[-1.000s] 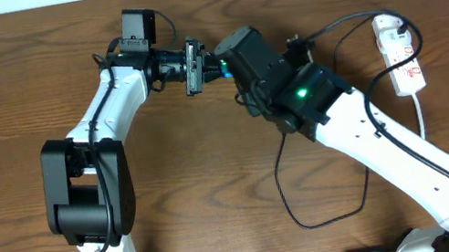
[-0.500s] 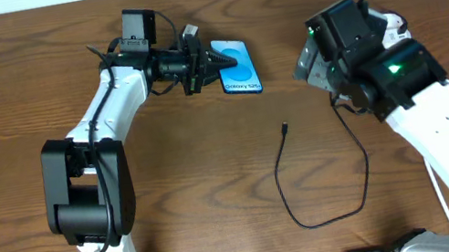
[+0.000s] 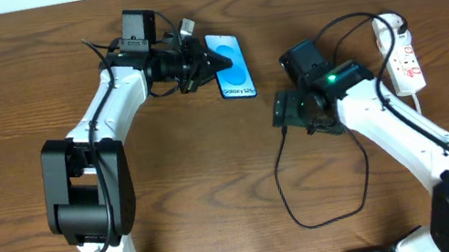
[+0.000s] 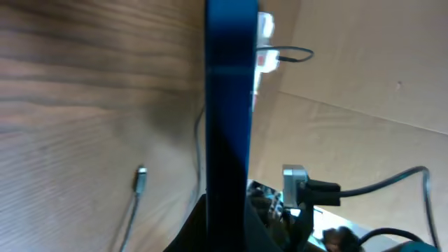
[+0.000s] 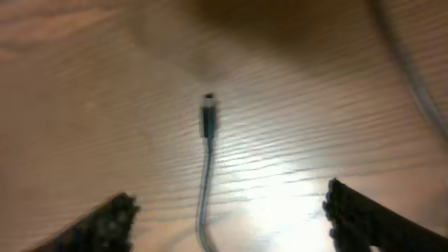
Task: Plug charger to phone and switch on socket
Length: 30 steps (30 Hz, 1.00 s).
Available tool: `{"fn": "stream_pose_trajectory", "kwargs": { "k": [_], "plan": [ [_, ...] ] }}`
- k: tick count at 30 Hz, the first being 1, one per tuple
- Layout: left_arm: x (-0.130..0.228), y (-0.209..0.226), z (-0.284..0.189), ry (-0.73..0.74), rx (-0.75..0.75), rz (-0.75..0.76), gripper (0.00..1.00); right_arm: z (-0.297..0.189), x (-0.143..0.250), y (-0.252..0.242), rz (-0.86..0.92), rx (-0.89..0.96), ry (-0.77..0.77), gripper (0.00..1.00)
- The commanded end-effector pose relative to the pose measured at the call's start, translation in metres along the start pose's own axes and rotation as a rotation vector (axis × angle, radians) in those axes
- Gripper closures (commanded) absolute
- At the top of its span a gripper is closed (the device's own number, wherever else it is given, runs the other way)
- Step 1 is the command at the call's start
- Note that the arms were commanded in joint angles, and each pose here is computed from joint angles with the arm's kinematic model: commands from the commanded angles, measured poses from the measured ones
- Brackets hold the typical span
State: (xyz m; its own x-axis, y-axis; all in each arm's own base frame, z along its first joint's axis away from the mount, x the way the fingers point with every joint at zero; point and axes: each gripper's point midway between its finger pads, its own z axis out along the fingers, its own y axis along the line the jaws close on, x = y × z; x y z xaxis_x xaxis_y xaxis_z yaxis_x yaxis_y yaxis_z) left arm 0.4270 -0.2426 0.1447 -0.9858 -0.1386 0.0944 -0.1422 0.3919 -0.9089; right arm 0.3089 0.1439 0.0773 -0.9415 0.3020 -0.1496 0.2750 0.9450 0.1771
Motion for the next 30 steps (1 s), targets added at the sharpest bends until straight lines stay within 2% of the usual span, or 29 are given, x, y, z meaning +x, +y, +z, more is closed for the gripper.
{"fn": "stream_pose_trajectory", "kwargs": {
  "k": [1, 4, 6, 9, 15, 20, 25, 27, 30],
  "plan": [
    [-0.004, 0.018, -0.006, -0.065, -0.124, 0.022, 0.93, 0.015, 0.012, 0.006, -0.047, -0.028, 0.078, 0.29],
    [-0.004, 0.041, -0.011, -0.100, -0.238, -0.040, 0.93, 0.030, 0.014, 0.003, -0.044, -0.006, 0.106, 0.39],
    [-0.005, 0.051, -0.013, -0.118, -0.291, -0.051, 0.93, 0.042, 0.016, 0.002, -0.042, 0.008, 0.127, 0.42],
    [-0.005, 0.052, -0.014, -0.114, -0.296, -0.021, 0.93, 0.060, 0.022, -0.003, -0.037, 0.038, 0.171, 0.48],
    [-0.005, 0.052, -0.014, -0.113, -0.296, -0.021, 0.93, 0.071, 0.018, 0.004, -0.036, 0.010, 0.167, 0.51],
    [-0.004, 0.052, -0.014, -0.111, -0.298, -0.026, 0.93, 0.077, 0.012, 0.008, -0.010, -0.003, 0.143, 0.62],
    [-0.002, 0.054, -0.014, -0.105, -0.303, -0.036, 0.93, 0.085, 0.016, 0.005, -0.001, 0.014, 0.162, 0.64],
    [-0.002, 0.054, -0.014, -0.104, -0.303, -0.036, 0.93, 0.085, 0.017, 0.004, -0.001, 0.016, 0.164, 0.70],
    [-0.002, 0.054, -0.014, -0.105, -0.303, -0.036, 0.93, 0.085, 0.017, 0.004, 0.000, 0.017, 0.165, 0.74]
  ]
}}
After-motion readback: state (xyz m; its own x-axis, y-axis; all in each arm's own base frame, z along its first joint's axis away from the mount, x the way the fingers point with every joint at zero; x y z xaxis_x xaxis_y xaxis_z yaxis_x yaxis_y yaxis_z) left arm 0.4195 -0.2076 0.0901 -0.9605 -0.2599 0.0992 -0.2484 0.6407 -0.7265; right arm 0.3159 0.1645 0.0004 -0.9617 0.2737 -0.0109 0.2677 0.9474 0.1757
